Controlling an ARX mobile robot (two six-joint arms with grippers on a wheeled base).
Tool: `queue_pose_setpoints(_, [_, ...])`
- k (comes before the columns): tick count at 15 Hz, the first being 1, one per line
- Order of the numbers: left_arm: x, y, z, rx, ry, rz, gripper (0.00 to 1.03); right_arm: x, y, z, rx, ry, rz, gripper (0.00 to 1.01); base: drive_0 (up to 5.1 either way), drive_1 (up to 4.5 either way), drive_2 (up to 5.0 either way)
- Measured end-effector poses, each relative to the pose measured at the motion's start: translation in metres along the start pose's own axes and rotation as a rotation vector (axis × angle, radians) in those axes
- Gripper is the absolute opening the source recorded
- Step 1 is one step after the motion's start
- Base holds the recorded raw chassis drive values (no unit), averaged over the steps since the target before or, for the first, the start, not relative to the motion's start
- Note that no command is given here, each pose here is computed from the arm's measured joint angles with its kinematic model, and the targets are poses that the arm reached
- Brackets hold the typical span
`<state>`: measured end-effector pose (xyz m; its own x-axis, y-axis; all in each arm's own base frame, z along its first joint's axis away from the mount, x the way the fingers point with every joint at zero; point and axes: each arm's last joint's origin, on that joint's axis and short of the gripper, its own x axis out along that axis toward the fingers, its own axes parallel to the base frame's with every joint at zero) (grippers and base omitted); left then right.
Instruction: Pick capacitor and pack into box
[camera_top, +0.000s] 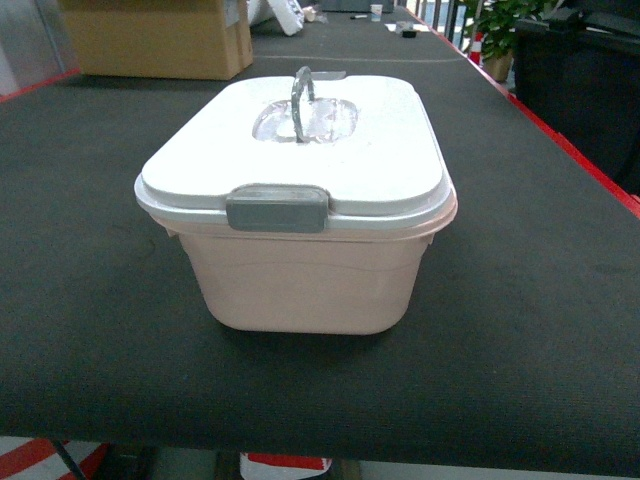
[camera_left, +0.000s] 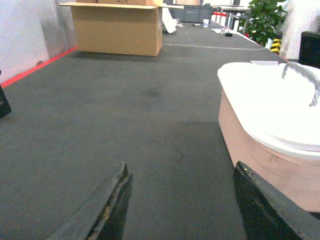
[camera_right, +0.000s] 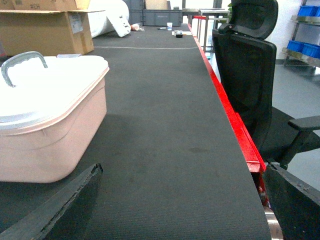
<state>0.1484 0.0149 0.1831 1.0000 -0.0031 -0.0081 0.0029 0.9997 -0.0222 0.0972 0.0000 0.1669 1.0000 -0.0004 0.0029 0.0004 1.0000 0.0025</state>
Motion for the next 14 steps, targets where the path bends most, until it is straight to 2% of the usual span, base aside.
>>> queue_pose_setpoints(2, [-0.007, -0.004, -0.004, 0.004, 0.002, 0.002, 0.37, 0.000, 0.000, 0.000, 0.000, 0.000, 0.000, 0.98, 0.0, 0.00, 0.0])
queue_pose_setpoints(3, [-0.010, -0.009, -0.006, 0.004, 0.000, 0.021, 0.25, 0.000, 0.000, 0.000, 0.000, 0.000, 0.000, 0.98, 0.0, 0.00, 0.0])
queue_pose_setpoints(4, [-0.014, -0.016, -0.008, 0.005, 0.002, -0.014, 0.13, 0.000, 0.000, 0.000, 0.000, 0.000, 0.001, 0.98, 0.0, 0.00, 0.0])
queue_pose_setpoints(5, [-0.017, -0.016, -0.009, 0.005, -0.002, -0.008, 0.01, 0.000, 0.000, 0.000, 0.000, 0.000, 0.000, 0.98, 0.0, 0.00, 0.0])
queue_pose_setpoints(7, [-0.021, -0.014, -0.015, 0.008, -0.010, 0.005, 0.02, 0.000, 0.000, 0.000, 0.000, -0.001, 0.000, 0.98, 0.0, 0.00, 0.0])
queue_pose_setpoints(14, [-0.035, -0.015, -0.013, 0.008, -0.024, 0.004, 0.02, 0.000, 0.000, 0.000, 0.000, 0.000, 0.000, 0.98, 0.0, 0.00, 0.0])
